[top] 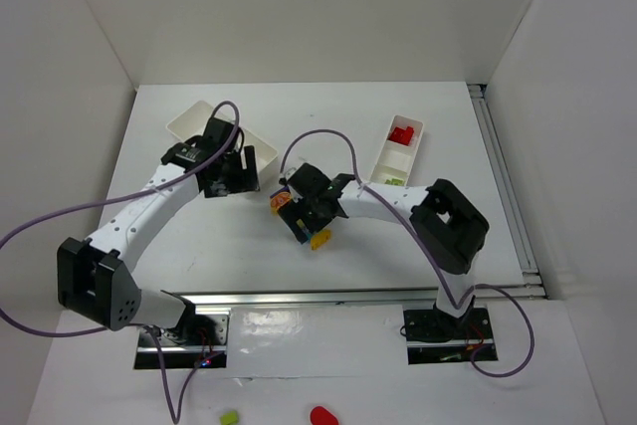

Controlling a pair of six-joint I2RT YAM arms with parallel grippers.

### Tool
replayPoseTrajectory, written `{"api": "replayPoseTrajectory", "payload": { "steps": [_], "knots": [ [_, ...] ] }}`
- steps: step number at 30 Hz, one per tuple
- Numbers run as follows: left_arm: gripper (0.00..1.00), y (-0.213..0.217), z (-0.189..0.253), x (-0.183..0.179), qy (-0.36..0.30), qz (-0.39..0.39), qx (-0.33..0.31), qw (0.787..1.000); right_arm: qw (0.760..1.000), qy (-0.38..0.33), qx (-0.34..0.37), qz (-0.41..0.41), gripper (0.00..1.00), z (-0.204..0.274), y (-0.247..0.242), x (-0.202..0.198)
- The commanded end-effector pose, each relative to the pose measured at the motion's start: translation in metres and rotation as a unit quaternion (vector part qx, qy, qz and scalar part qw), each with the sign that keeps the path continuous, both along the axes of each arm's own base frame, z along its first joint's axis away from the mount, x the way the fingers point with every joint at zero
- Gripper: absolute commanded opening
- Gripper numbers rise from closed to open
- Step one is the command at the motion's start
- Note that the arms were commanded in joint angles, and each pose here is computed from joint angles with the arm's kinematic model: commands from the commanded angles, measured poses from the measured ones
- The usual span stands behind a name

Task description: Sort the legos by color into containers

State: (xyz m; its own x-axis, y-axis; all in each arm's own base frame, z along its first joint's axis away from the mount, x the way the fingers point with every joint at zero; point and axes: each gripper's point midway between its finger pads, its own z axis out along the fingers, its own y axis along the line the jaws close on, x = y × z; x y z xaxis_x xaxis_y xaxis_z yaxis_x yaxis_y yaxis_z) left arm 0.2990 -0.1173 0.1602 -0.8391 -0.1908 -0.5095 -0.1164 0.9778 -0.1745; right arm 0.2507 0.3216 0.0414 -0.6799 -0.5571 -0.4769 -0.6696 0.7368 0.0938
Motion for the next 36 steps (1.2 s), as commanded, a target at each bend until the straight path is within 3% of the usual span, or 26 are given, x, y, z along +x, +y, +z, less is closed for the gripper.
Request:
{"api": "replayPoseTrajectory", "payload": {
  "steps": [1,4,9,14,19,25,31,36],
  "knots": [
    [0.87,0.000,-0.013,0.000,0.017,0.005,-0.015,1.000,1.000,-0.004,-0.010,0.019,0.91,-0.011,0.006,0.002],
    [0.87,-0.005,-0.012,0.001,0.017,-0.006,-0.030,0.999,1.000,-0.001,-0.021,0.021,0.84,-0.019,0.006,-0.001],
    [0.87,-0.014,-0.010,-0.001,0.018,-0.033,-0.047,0.998,0.999,-0.008,-0.039,0.018,0.66,-0.026,-0.003,-0.005],
    [0.90,-0.042,0.001,-0.006,0.014,-0.122,-0.102,0.987,0.998,-0.056,-0.027,0.004,0.48,0.005,-0.017,-0.001],
    [0.94,-0.076,0.014,-0.011,0.021,-0.192,-0.184,0.964,0.995,-0.093,-0.011,-0.024,0.48,0.029,-0.040,-0.006],
    [0.95,-0.122,0.031,-0.009,0.029,-0.242,-0.315,0.917,0.984,-0.146,0.038,-0.097,0.48,0.071,-0.058,-0.002],
    [0.96,-0.130,0.018,0.008,0.026,-0.186,-0.349,0.918,0.965,-0.152,0.064,-0.205,0.48,0.085,-0.061,0.014],
    [0.98,-0.142,0.025,0.016,-0.005,-0.191,-0.394,0.899,0.949,-0.128,0.135,-0.253,0.47,0.097,-0.040,0.018]
  ]
}}
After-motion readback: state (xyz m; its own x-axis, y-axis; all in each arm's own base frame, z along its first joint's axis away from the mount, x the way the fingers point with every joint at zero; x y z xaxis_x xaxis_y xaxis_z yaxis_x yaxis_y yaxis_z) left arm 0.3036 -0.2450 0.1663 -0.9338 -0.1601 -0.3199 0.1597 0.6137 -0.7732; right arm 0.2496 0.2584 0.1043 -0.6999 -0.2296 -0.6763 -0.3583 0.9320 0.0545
